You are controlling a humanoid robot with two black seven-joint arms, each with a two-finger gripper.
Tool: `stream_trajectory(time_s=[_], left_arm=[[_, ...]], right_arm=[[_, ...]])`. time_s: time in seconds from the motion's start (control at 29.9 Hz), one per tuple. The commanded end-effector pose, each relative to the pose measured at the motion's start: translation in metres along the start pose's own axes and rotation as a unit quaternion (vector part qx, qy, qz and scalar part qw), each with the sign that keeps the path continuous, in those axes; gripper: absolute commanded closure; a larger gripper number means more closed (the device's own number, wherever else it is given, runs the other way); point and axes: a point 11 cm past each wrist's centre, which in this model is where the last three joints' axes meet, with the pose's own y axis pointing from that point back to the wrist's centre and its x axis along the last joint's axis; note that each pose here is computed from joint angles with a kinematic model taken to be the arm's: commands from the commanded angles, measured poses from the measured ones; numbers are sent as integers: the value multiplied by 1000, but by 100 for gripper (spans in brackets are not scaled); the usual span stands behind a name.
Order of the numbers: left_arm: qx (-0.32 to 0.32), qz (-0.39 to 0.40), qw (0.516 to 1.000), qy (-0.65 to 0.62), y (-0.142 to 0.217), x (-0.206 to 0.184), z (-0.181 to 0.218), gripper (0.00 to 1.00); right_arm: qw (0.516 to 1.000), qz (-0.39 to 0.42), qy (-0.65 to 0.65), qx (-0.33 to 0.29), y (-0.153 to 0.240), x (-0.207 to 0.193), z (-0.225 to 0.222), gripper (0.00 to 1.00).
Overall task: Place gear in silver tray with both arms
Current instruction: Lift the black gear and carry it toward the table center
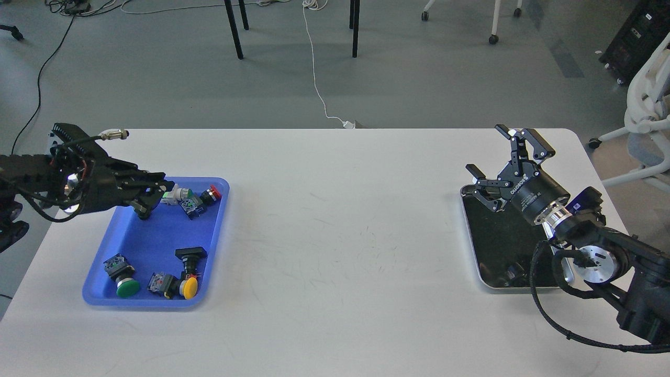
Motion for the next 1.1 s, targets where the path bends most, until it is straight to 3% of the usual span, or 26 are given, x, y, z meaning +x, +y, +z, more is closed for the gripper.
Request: stream_trajectory(time_s=[0.0,0.07,0.2,0.4,0.9,1.07], left_arm=[[-38,14,999,-36,-1,44,27,89],[-51,14,998,-46,-7,61,38,88],[-129,18,990,-60,-51,100,98,88],[-204,1,975,-90,-94,117,166,88],[-271,-67,948,-152,-163,114,266,88],[-272,-75,948,-147,-179,116,283,88]], right_arm=[[1000,4,0,2,1,2,-1,1],[1000,5,-1,1,2,3,0,1],[1000,9,-3,0,5,5,2,1],[1000,24,3,-3,14,16,1,1],[1000,30,4,-3,19,20,0,1],[1000,30,6,-5,19,21,1,1]])
